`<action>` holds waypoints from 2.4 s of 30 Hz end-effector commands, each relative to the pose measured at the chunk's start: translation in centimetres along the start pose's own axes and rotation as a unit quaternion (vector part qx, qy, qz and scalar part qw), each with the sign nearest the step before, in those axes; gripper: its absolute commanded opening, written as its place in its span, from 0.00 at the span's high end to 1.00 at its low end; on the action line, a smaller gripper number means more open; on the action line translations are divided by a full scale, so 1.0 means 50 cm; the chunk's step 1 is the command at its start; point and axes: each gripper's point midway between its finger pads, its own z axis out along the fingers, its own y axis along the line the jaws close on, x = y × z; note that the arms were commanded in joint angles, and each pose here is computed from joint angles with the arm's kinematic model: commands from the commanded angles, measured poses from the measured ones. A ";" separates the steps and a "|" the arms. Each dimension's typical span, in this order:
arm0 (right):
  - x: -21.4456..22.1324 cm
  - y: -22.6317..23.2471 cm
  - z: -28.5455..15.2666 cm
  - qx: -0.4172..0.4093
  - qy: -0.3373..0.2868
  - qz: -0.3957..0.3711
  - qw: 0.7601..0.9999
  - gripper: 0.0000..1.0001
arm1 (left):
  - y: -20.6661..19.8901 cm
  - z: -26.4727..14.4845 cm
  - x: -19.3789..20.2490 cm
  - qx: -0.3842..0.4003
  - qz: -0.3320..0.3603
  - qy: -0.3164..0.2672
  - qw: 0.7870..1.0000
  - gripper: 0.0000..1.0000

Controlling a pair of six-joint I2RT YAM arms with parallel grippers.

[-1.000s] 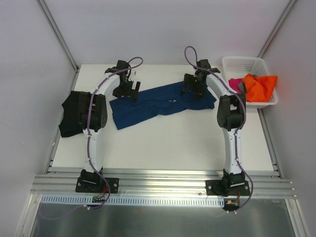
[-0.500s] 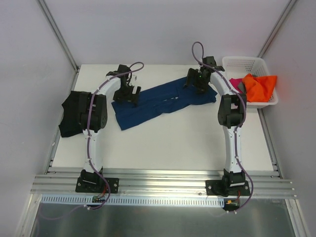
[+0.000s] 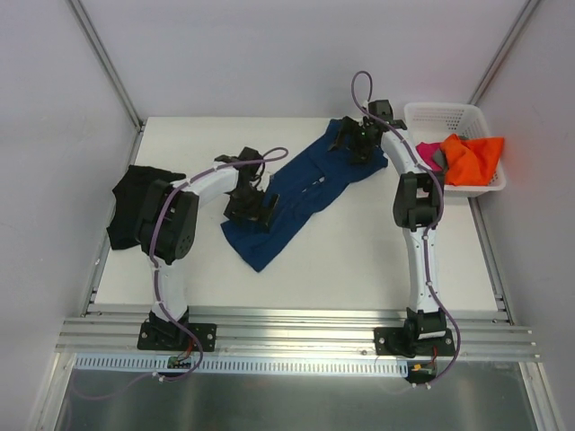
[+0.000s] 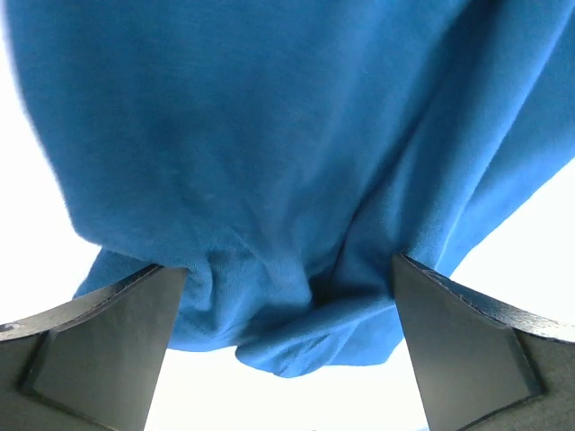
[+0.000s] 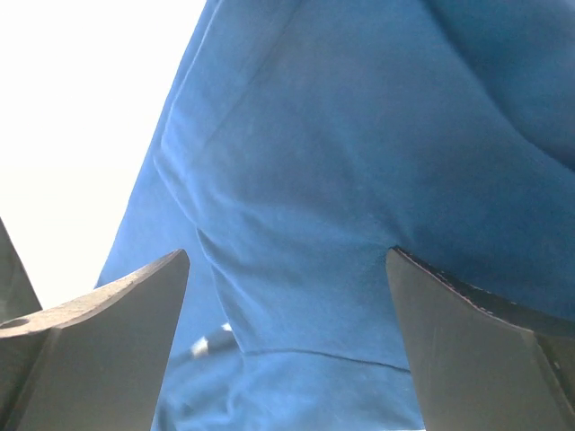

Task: Fold and stack the t-shirts
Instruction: Fold the tshirt

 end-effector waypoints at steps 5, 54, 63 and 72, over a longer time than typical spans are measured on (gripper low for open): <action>-0.005 0.047 0.035 -0.037 -0.008 0.005 0.999 0.03 | -0.085 -0.044 0.100 0.031 0.013 0.026 0.999 0.01; 0.148 0.058 -0.118 0.002 0.080 -0.034 0.996 0.03 | 0.077 -0.057 -0.041 0.021 -0.067 -0.023 0.997 0.01; 0.119 0.039 -0.067 0.003 0.073 -0.030 0.997 0.03 | 0.085 -0.038 0.019 0.022 -0.083 0.014 0.996 0.01; 0.097 0.028 -0.003 -0.004 0.064 -0.013 0.998 0.03 | 0.072 -0.037 0.067 0.033 -0.095 0.036 0.994 0.01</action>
